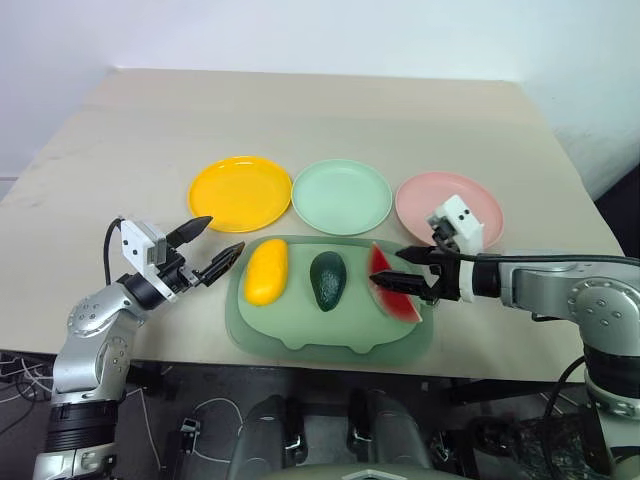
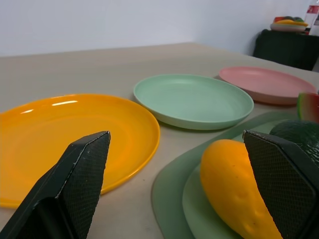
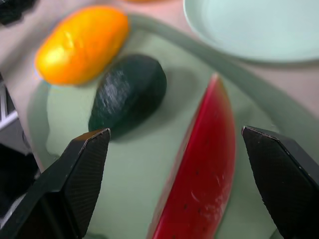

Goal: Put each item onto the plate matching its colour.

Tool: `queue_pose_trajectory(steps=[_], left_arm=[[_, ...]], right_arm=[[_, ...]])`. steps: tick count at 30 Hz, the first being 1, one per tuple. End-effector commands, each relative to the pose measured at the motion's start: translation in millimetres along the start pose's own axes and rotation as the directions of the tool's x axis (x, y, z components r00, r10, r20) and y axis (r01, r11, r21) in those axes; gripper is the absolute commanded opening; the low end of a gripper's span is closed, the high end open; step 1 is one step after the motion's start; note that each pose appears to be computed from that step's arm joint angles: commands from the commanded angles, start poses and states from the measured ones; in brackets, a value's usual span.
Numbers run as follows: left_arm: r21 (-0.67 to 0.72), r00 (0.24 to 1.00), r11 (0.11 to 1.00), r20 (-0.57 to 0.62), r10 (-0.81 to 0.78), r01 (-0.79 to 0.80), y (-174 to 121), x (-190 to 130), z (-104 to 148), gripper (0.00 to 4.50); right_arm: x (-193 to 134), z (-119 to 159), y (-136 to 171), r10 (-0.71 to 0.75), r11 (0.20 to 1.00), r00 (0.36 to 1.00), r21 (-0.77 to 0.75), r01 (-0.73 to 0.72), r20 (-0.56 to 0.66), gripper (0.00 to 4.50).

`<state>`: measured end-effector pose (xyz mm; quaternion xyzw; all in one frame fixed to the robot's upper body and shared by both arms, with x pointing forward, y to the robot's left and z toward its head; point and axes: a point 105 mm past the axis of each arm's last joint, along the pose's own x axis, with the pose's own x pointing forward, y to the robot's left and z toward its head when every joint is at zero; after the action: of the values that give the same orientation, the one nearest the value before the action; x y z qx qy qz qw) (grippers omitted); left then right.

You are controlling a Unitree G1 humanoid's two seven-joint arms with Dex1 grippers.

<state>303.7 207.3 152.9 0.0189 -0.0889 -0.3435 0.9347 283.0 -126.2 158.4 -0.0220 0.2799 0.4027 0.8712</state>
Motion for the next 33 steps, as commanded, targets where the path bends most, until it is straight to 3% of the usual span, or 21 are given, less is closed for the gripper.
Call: queue_pose_trajectory(steps=[1, 14, 17, 22, 26, 31, 33], left_arm=[[0.048, 1.0, 0.999, 0.026, -0.003, 0.001, 1.2, -0.7, 12.0, 4.47], [0.05, 0.999, 0.999, 0.038, 0.004, -0.006, 2.1, -0.1, 17.1, 4.47], [0.05, 0.999, 0.999, 0.035, -0.006, 0.004, 1.1, 0.9, 16.8, 4.5], [0.051, 0.999, 0.999, 0.031, -0.009, 0.007, 0.9, -0.1, 15.7, 4.5], [0.05, 1.0, 0.999, 0.029, -0.01, 0.008, 0.9, 0.2, 14.7, 4.5], [0.046, 1.0, 0.999, 0.024, -0.006, 0.005, 1.7, -1.6, 12.7, 4.5], [0.044, 1.0, 0.999, 0.023, -0.003, 0.002, 1.7, -2.2, 11.8, 4.5]], right_arm=[[5.9, 0.0, -1.2, -0.02, 1.0, 0.998, -0.01, 0.02, -0.052, 4.5], [22.4, -18.6, -11.0, -0.073, 0.995, 0.973, -0.076, 0.057, -0.219, 4.5], [25.2, -24.7, -15.8, -0.107, 0.991, 0.963, -0.108, 0.082, -0.247, 3.84], [25.1, -22.3, -15.7, -0.112, 0.985, 0.965, -0.154, 0.077, -0.237, 2.23], [20.6, -17.9, -11.2, -0.089, 0.98, 0.97, -0.193, 0.045, -0.225, 2.17], [2.2, 24.6, 6.1, 0.025, 0.965, 0.997, -0.259, -0.043, -0.072, 2.17], [-4.0, 37.0, 2.1, 0.003, 0.958, 1.0, -0.288, -0.01, -0.025, 2.17]])
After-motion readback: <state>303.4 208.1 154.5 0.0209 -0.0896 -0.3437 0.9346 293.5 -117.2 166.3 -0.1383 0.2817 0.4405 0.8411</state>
